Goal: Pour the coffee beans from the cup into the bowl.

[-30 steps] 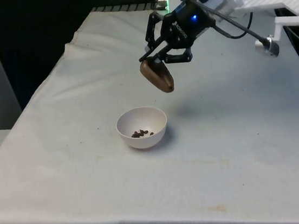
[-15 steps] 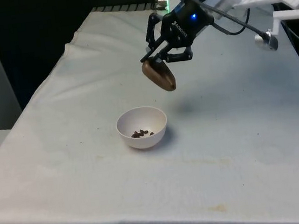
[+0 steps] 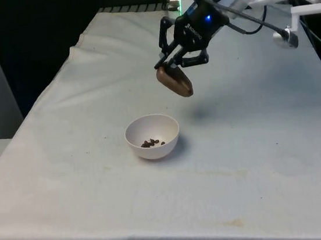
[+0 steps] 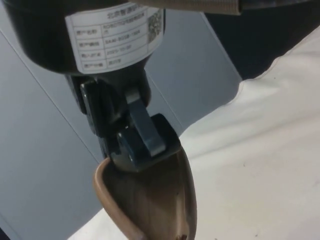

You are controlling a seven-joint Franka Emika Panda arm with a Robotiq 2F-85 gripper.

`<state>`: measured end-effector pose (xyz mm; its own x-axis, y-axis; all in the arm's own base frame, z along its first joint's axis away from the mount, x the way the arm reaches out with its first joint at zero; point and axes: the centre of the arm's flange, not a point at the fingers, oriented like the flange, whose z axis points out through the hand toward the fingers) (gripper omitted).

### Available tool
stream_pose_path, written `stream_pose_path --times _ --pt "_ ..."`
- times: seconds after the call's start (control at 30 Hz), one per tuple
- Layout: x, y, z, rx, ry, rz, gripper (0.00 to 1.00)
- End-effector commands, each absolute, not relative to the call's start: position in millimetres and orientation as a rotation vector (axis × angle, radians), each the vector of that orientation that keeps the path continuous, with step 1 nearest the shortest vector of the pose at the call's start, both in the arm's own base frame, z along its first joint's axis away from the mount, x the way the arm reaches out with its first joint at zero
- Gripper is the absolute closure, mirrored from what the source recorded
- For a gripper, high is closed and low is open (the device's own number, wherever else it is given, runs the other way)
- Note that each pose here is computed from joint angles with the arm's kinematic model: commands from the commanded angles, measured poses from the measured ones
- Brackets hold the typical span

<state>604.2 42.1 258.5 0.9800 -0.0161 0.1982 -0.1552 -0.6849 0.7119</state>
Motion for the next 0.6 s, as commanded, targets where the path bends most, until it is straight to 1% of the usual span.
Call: stream_pose_path --times 0.0,0.57 --pt "604.2 42.1 258.5 2.317 -0.119 0.224 1.00" --pt "594.7 44.6 246.1 2.446 -0.008 0.145 1.00"
